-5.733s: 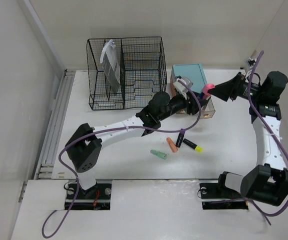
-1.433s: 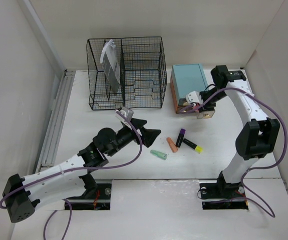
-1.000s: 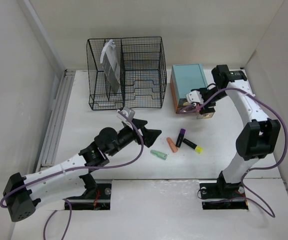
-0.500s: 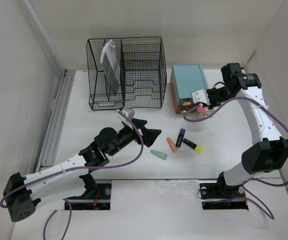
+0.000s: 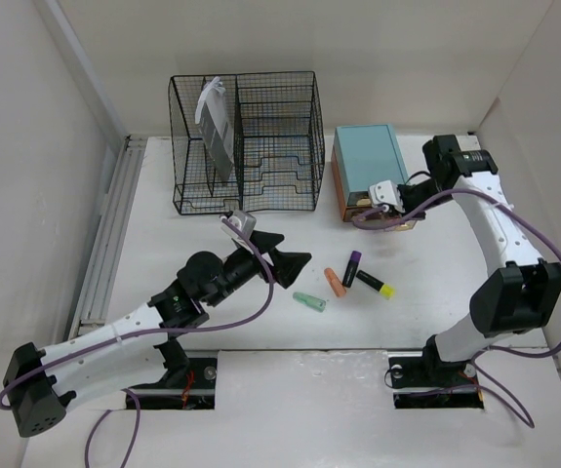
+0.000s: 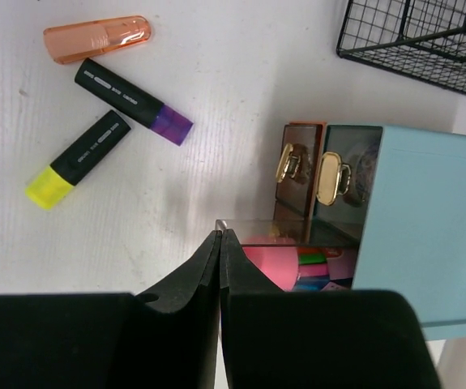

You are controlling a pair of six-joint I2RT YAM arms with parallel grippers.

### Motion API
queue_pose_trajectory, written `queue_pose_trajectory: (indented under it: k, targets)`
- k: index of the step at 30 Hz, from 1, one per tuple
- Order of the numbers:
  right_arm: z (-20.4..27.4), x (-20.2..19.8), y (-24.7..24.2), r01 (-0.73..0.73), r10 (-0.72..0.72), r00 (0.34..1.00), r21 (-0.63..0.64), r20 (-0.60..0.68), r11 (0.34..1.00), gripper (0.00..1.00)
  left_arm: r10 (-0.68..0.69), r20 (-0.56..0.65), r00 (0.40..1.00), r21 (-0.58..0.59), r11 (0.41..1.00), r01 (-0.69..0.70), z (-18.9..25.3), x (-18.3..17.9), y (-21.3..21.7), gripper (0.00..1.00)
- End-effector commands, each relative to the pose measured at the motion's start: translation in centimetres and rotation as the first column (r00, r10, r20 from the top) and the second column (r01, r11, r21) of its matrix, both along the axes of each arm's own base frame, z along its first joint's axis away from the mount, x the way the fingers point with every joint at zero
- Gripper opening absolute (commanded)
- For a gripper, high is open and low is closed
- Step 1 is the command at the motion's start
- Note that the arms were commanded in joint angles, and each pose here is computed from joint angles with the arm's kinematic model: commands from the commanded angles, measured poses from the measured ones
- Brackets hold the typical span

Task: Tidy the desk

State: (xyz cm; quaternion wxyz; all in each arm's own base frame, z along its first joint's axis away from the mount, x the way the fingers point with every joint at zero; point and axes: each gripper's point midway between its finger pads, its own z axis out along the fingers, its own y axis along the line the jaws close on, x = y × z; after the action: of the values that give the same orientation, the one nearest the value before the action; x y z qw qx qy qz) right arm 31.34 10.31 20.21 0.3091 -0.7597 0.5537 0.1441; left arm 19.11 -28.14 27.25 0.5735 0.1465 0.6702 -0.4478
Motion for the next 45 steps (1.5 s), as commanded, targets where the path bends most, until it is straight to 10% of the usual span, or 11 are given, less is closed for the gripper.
queue_pose_trajectory:
  k: [1, 15, 35, 38, 42, 45]
  targets:
    - [0.9, -0.4, 1.0, 0.027, -0.026, 1.0, 0.055, -0.013, 0.998, 0.06, -0.004, 0.026, 1.0, -0.054, 0.999, 0.005, 1.3, -0.3, 0.2, 0.94]
    - [-4.7, 2.1, -3.4, 0.396, -0.402, 0.915, -0.116, -0.028, 0.911, 0.01, -0.004, 0.02, 1.0, -0.045, 0.999, 0.005, 0.5, -0.4, 0.3, 0.94]
    - [-2.8, 15.7, -3.6, 0.777, -0.786, 0.57, 0.154, 0.241, 0.611, 0.02, -0.006, 0.011, 1.0, -0.064, 0.998, 0.006, 0.4, -0.7, 0.6, 0.94]
    - [-2.3, 14.7, -3.0, 0.76, -0.771, 0.601, 0.15, 0.21, 0.633, 0.02, -0.019, -0.004, 1.0, -0.082, 0.996, 0.019, -0.1, -0.8, 0.3, 0.94]
    - [0.1, 7.0, 1.3, 0.472, -0.485, 0.871, 0.141, 0.073, 0.87, 0.08, -0.082, -0.037, 0.996, -0.111, 0.991, 0.077, -1.2, -0.9, -1.7, 0.84]
    - [2.2, 5.4, 2.0, 0.48, -0.504, 0.862, 0.233, 0.057, 0.846, 0.42, -0.132, -0.074, 0.989, -0.095, 0.988, 0.124, -2.6, 0.0, -4.7, 0.65]
